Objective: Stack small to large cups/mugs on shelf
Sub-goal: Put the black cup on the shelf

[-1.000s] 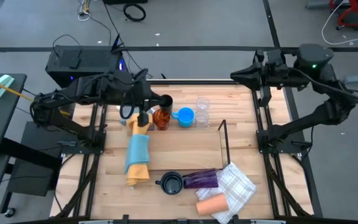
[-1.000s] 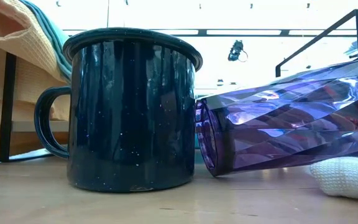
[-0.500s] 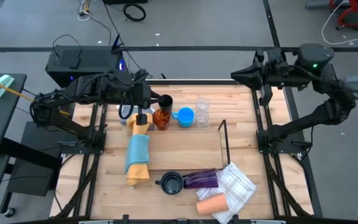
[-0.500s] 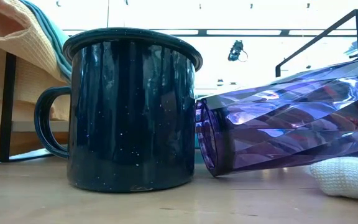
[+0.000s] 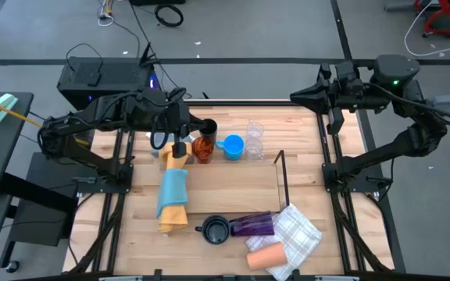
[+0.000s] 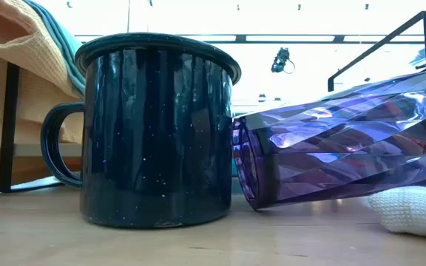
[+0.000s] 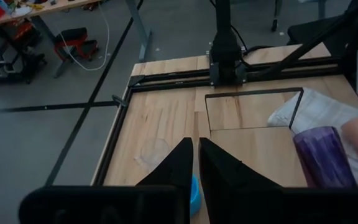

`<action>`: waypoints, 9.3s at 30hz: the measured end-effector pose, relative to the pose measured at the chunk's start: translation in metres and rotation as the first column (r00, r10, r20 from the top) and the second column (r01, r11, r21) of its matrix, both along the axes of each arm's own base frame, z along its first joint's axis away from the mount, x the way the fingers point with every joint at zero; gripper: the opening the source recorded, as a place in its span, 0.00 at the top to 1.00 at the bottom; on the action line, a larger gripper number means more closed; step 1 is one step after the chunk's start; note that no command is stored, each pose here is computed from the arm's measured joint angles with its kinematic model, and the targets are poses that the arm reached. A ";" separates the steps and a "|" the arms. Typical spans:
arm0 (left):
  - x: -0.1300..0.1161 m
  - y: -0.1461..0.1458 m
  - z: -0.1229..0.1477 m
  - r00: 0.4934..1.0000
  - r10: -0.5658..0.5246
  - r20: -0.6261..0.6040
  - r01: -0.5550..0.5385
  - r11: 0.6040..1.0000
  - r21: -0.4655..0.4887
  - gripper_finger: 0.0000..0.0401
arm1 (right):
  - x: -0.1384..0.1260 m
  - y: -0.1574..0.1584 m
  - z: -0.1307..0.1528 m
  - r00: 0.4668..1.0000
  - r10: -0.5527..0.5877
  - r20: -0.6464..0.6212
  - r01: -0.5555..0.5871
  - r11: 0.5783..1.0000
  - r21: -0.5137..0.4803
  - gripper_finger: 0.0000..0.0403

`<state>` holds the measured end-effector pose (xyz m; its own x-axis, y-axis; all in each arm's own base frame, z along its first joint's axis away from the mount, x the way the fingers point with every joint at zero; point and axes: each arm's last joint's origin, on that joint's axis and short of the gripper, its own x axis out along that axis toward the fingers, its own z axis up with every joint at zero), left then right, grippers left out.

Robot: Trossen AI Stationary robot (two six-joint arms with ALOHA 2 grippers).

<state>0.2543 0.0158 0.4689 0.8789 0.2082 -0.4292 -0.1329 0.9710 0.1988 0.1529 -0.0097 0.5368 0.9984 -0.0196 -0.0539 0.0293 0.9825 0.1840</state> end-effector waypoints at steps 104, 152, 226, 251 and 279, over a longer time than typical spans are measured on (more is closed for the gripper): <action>0.101 0.072 -0.151 0.833 0.260 -0.488 -0.461 0.813 -0.354 0.91 | 0.018 0.004 -0.009 0.995 0.057 -0.076 -0.059 0.998 -0.026 0.91; 0.115 0.119 -0.194 0.693 0.275 -0.667 -0.587 0.752 -0.299 0.46 | 0.026 0.004 -0.012 0.994 0.056 -0.093 -0.056 0.998 0.010 0.91; 0.127 0.136 -0.233 0.603 0.233 -0.763 -0.606 0.756 -0.248 0.75 | 0.026 0.004 -0.012 0.994 0.056 -0.093 -0.055 0.998 0.012 0.91; 0.122 0.143 -0.173 0.627 0.211 -0.750 -0.506 0.842 -0.186 0.98 | 0.026 0.004 -0.012 0.994 0.056 -0.094 -0.056 0.998 0.004 0.91; 0.103 -0.012 -0.067 0.754 0.075 -0.652 -0.334 0.899 -0.283 0.98 | 0.025 0.004 -0.014 0.992 0.057 -0.115 -0.058 0.998 -0.008 0.91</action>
<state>0.3572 0.0033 0.4017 0.3506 0.0678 -0.9341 -0.3124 0.9487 -0.0484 0.1784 -0.0061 0.5225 0.9851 0.0365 -0.1681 -0.0072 0.9851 0.1716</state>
